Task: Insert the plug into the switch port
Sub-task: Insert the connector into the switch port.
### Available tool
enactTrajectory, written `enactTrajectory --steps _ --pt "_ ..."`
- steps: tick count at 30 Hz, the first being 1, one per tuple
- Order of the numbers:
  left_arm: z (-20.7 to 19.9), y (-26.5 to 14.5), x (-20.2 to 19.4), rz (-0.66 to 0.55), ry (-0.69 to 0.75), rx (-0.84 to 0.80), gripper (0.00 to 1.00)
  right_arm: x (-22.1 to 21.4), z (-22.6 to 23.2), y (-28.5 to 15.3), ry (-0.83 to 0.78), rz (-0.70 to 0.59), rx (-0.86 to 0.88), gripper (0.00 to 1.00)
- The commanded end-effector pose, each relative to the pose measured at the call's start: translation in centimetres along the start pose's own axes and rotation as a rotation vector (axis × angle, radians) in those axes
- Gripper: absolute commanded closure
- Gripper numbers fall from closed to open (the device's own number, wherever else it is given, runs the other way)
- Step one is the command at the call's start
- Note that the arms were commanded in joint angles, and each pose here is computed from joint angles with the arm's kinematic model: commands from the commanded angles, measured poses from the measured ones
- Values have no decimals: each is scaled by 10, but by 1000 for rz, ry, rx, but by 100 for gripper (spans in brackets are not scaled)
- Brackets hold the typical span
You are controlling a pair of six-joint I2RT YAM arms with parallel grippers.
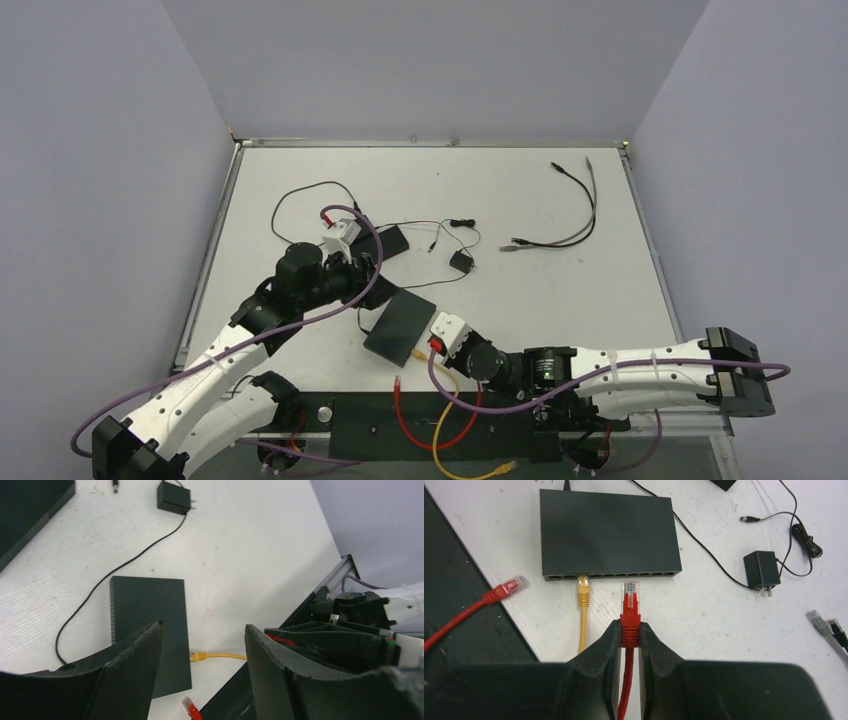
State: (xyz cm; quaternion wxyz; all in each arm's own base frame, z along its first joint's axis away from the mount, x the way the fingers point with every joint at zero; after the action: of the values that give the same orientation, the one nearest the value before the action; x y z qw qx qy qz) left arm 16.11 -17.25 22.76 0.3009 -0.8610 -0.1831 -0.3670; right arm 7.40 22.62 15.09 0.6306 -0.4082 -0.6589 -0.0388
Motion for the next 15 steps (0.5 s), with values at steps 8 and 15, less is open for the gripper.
enactTrajectory --steps 8,15 --pt "36 24 -4 -77 -42 198 35 -12 -18 31 121 -31 -149 100" --pt "52 43 -18 -11 -77 210 35 -28 -9 48 17 45 -102 100"
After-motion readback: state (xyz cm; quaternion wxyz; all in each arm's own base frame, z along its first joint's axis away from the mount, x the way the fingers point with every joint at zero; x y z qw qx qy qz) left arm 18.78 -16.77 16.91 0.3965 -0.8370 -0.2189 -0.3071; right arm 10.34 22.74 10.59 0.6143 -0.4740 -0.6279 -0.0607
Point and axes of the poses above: each gripper's point midway between its finger pads, its own y axis out along the fingers, its own z axis along the line the jaws close on, x = y × z, the point moved 7 cm from there along -y, back along the fingers, and after that the axes turned 3 degrees about y, right-handed, at the moved point
